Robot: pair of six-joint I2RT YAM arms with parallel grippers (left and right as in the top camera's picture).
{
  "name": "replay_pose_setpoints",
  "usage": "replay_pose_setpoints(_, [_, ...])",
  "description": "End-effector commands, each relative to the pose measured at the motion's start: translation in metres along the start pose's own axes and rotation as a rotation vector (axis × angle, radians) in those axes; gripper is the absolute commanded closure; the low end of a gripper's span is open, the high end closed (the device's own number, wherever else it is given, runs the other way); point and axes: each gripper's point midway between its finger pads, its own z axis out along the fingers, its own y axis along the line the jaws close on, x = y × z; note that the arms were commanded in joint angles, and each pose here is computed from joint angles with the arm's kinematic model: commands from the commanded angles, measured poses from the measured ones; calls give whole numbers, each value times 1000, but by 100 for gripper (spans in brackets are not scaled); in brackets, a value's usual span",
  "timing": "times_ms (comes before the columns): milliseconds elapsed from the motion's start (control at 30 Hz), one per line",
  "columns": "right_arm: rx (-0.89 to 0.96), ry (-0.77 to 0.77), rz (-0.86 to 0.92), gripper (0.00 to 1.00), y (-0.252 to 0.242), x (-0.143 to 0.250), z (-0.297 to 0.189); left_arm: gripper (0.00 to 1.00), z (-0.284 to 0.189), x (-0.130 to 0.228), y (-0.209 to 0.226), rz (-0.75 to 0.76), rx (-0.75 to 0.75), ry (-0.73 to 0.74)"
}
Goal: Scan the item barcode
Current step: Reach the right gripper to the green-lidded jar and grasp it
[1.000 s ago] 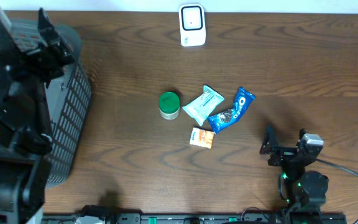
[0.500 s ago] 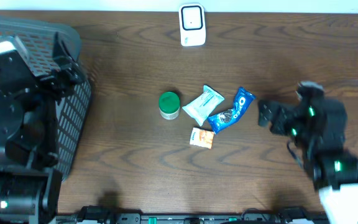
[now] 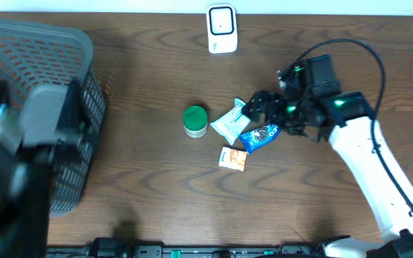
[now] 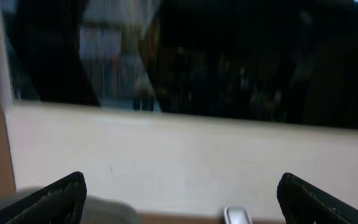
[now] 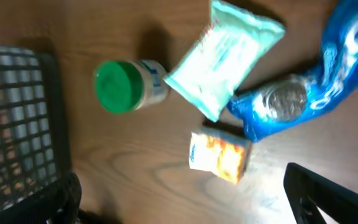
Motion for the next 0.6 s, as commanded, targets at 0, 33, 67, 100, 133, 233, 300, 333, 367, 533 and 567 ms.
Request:
replay_pose_setpoints(0, [104,-84,103,1,12,-7,-4,2,-33,-18,-3,27,20,-97])
replay_pose_setpoints(33, [141,-101,117,1,20,-4,-4,2,-45,-23,-3,26,24,-134])
replay_pose_setpoints(67, [151,-104,116,1,24,-3,-4,2,-52,-25,-3,26,25,-154])
replay_pose_setpoints(100, [170,-113,97,1,33,0,-3,2,-61,-30,-3,25,28,-185])
replay_pose_setpoints(133, [193,-135,90,1,37,1,-4,2,-64,-33,-4,25,29,-194])
replay_pose_setpoints(233, [247,-193,76,1,44,-1,-2,2,-72,-28,-3,13,27,-148])
replay_pose_setpoints(300, [263,-184,57,1,49,-1,9,2,-82,-30,-3,11,27,-151])
replay_pose_setpoints(333, [268,-179,56,1,50,-3,13,2,-88,-31,-3,11,28,-159])
replay_pose_setpoints(367, [277,-171,57,1,51,-5,19,2,-95,-31,-3,11,29,-170])
replay_pose_setpoints(533, [313,-112,-2,1,67,-22,44,2,-133,-22,1,9,24,-244])
replay_pose_setpoints(567, [315,-100,-38,1,73,-26,48,2,-140,-17,2,8,27,-263])
